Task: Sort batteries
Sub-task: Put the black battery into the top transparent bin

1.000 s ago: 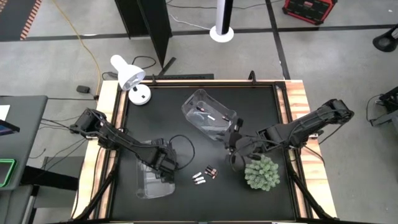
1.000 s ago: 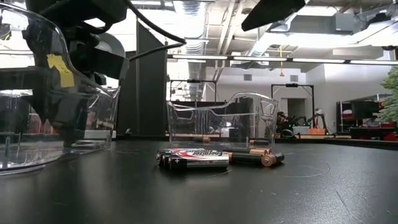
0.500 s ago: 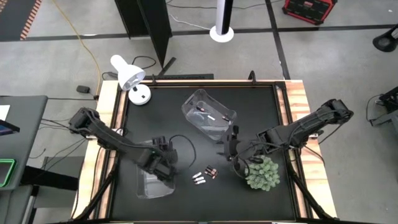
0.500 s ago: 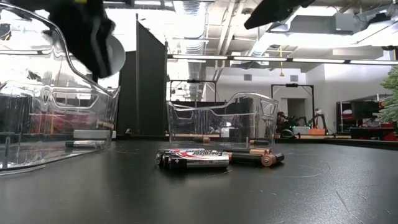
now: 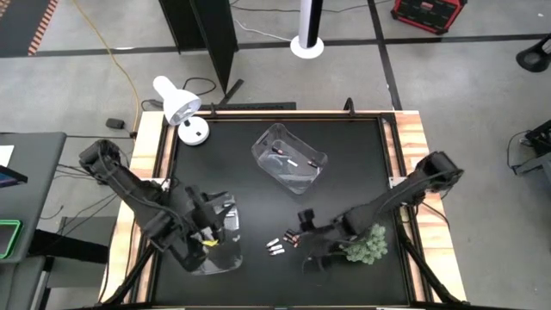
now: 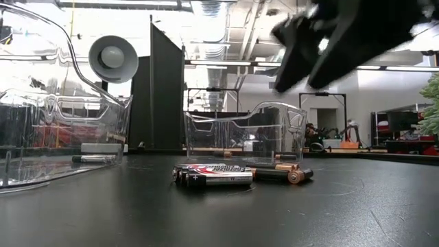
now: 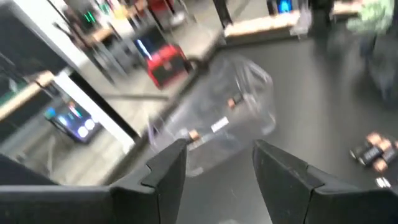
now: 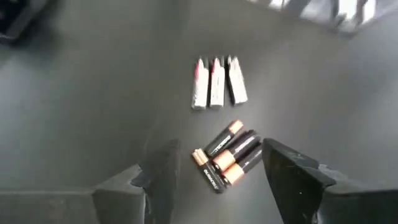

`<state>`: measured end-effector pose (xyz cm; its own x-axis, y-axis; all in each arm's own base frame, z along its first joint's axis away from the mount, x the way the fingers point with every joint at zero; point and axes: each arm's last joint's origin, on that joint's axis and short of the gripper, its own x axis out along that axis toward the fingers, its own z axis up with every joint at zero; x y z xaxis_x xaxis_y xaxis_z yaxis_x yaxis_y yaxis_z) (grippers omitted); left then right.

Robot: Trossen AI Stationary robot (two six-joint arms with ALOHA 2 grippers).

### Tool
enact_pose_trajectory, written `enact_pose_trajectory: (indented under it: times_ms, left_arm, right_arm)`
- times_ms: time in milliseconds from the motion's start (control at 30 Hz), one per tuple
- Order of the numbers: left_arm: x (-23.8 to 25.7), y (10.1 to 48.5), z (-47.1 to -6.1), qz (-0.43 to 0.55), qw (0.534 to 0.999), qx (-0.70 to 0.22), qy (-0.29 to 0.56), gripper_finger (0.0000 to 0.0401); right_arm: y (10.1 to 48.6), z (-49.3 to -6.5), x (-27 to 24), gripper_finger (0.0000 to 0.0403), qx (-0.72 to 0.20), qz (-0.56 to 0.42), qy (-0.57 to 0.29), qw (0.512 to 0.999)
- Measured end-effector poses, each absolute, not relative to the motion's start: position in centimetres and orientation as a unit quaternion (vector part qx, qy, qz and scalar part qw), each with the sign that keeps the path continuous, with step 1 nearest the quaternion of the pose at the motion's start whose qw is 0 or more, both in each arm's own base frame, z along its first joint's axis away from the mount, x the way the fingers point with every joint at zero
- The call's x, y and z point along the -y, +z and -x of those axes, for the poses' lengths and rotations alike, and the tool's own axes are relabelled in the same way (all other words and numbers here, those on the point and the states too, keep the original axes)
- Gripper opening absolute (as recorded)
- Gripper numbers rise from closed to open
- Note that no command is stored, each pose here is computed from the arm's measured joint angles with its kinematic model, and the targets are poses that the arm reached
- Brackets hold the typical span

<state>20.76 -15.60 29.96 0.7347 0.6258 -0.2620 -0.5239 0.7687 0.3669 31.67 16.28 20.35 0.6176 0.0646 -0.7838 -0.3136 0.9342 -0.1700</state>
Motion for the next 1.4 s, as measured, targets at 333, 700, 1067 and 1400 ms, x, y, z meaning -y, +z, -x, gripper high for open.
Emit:
enact_pose_trajectory:
  times_ms: [333, 700, 1067, 1400]
  left_arm:
    - [16.4, 30.0, -20.1, -0.142, 0.927, -0.171, 0.303, 0.0177]
    - [16.5, 30.0, -20.0, -0.142, 0.927, -0.169, 0.303, 0.0177]
    - [16.5, 30.0, -20.1, -0.138, 0.928, -0.173, 0.300, 0.0177]
    - [16.5, 30.0, -20.1, -0.136, 0.928, -0.177, 0.297, 0.0177]
  right_arm:
    - [17.1, -34.5, -17.4, 0.0240, -0.513, 0.134, 0.134, 0.837]
    - [14.4, -34.9, -17.6, 0.0239, -0.572, 0.139, 0.124, 0.799]
    - [16.8, -34.0, -17.1, 0.0213, -0.572, 0.101, 0.084, 0.810]
    - [18.1, -31.6, -17.5, 0.0216, -0.627, 0.042, 0.035, 0.777]
